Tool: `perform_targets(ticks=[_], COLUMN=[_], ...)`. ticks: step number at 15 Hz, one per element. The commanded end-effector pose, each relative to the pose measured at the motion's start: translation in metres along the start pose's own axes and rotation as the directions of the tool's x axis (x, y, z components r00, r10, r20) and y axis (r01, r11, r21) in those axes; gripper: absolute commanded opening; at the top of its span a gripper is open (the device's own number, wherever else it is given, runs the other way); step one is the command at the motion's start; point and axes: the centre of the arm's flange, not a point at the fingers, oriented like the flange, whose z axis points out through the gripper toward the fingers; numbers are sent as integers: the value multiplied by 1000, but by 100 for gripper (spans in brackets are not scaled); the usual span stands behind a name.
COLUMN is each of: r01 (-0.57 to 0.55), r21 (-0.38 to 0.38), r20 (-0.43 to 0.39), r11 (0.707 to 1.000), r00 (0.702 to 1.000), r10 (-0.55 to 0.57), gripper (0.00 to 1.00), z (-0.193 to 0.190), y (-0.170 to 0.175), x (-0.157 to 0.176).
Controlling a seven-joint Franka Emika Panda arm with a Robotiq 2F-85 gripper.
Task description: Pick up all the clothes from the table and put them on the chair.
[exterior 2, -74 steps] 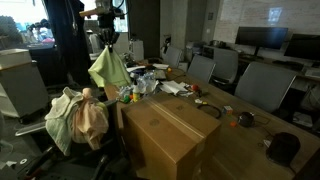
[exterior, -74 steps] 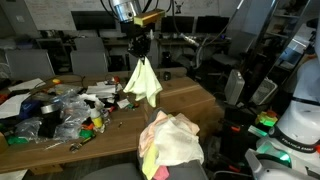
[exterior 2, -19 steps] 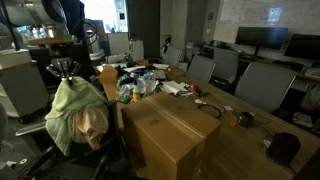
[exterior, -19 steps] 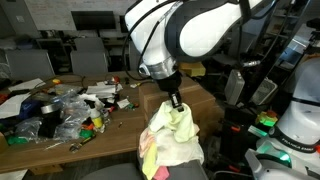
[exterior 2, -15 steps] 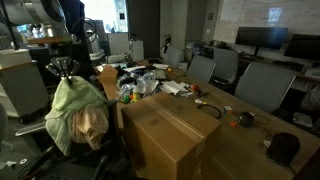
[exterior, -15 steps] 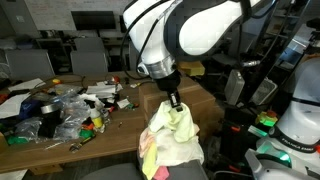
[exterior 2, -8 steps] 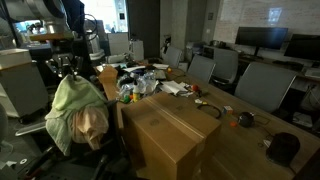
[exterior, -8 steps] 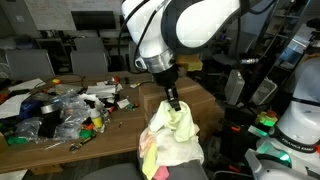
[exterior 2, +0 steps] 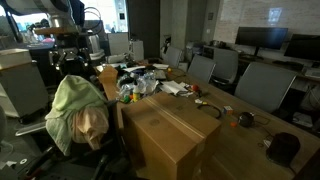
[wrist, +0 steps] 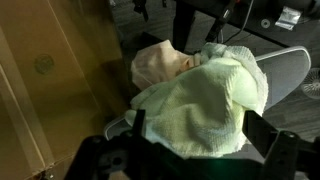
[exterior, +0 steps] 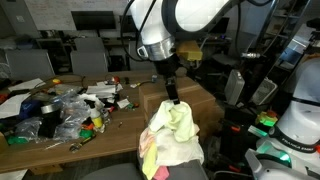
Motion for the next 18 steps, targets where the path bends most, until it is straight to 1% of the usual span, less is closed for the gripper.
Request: perform_targets(ticks=[1, 3, 5, 7, 9, 11, 15, 17, 18], r01=[-152, -256, -345, -428, -497, -542, -596, -604, -600], r21=[50, 89, 131, 178, 233, 276, 329, 365, 380], r20=[-39, -50, -68, -81, -90, -82, -83, -86, -86], r11=[987, 962, 929, 886, 836, 794, 733, 709, 704], r00=[987, 964, 932, 891, 845, 809, 754, 736, 734], r10=[154, 261, 356, 447, 527, 581, 651, 671, 673], gripper=[100, 100, 100, 100, 100, 100, 100, 100, 100], z=[-30, -39, -42, -42, -36, -25, 6, 23, 33], y=[44, 77, 107, 132, 153, 172, 201, 211, 215], x=[-34, -59, -81, -105, -131, -162, -225, -257, -272])
